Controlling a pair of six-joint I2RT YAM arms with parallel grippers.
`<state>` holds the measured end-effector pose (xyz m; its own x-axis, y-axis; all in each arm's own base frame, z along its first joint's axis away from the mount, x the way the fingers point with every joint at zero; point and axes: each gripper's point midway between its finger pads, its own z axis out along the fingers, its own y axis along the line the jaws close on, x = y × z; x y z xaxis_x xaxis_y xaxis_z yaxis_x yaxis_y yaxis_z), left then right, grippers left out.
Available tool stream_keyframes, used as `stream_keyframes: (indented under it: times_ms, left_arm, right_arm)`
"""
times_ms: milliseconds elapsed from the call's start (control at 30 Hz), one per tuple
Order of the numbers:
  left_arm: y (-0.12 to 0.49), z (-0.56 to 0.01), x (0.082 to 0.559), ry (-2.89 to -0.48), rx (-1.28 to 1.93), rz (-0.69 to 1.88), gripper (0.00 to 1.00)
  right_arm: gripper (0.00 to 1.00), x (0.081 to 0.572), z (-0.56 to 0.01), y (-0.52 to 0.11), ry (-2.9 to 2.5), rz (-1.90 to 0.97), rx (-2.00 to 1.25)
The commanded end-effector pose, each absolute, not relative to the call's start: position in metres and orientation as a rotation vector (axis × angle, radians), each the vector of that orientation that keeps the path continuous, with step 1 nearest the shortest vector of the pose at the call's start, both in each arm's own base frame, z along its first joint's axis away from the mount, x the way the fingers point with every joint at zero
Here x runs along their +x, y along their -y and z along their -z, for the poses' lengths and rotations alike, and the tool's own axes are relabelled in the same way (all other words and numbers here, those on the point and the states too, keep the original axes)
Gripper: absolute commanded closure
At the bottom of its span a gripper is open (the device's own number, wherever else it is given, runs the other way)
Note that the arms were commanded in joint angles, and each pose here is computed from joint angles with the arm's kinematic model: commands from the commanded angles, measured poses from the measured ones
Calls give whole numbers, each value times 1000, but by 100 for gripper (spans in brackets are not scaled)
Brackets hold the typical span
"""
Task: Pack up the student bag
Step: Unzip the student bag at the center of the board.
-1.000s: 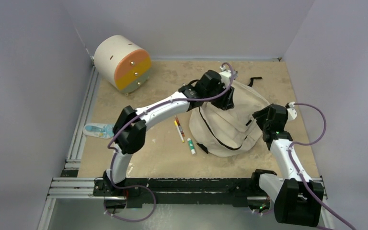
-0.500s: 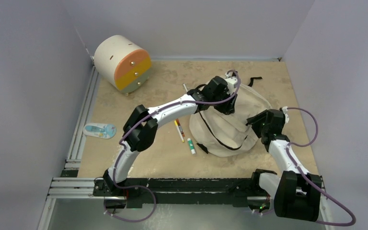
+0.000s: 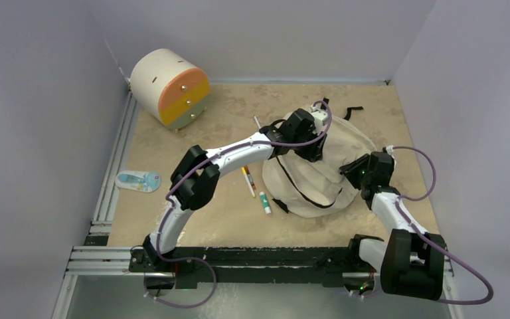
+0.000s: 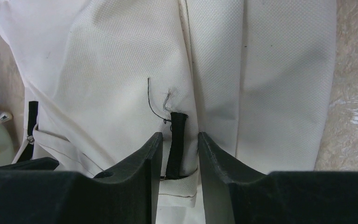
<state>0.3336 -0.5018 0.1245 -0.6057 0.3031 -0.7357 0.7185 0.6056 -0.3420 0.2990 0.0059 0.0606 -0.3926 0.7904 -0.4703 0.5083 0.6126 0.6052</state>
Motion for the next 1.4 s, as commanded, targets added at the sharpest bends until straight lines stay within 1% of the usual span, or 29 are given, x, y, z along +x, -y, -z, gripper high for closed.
stream_keyframes:
  times_ms: [0,200,267,367,500,600,700,867,900,967,1167,1367]
  left_arm:
    - [507,-171,338,-2079,789,875,58]
    - [502,-173,342,-2077,785,850,58]
    - [500,-175,344,-2075,780,846,57]
    - [498,-175,347,-2079,774,842,58]
    - [497,-175,348,-2081,777,848,58]
    - [502,-176,346,-2077,797,876,57]
    - [509,-176,339,-2063,830,900,57]
    - [523,-171,327,-2019,910,883,56]
    - [532,-170,325,-2009,937,881,55]
    - [538,-167,323,-2010,954,873,53]
    - [553,-158,318,-2031,969,839,43]
    - [559,-139,316,-2050,981,770,42]
  right_arm:
    - [64,307,-71,-18,-2095,-550,863]
    - [72,301,-79,-43,-2059,-724,754]
    - [71,295,-81,-53,-2044,-808,757]
    - [62,288,-82,-55,-2049,-813,758]
    - [60,284,-93,-48,-2047,-741,742]
    - [47,287,-107,-31,-2008,-636,782]
    - [41,290,-121,-3,-1924,-481,885]
    - [40,293,-147,21,-1800,-387,1001]
    - [40,303,-148,22,-1787,-401,1041]
    - [40,312,-140,22,-1825,-407,1067]
    - [41,341,-130,27,-1850,-456,1094]
    - [40,345,-116,39,-1858,-515,1126]
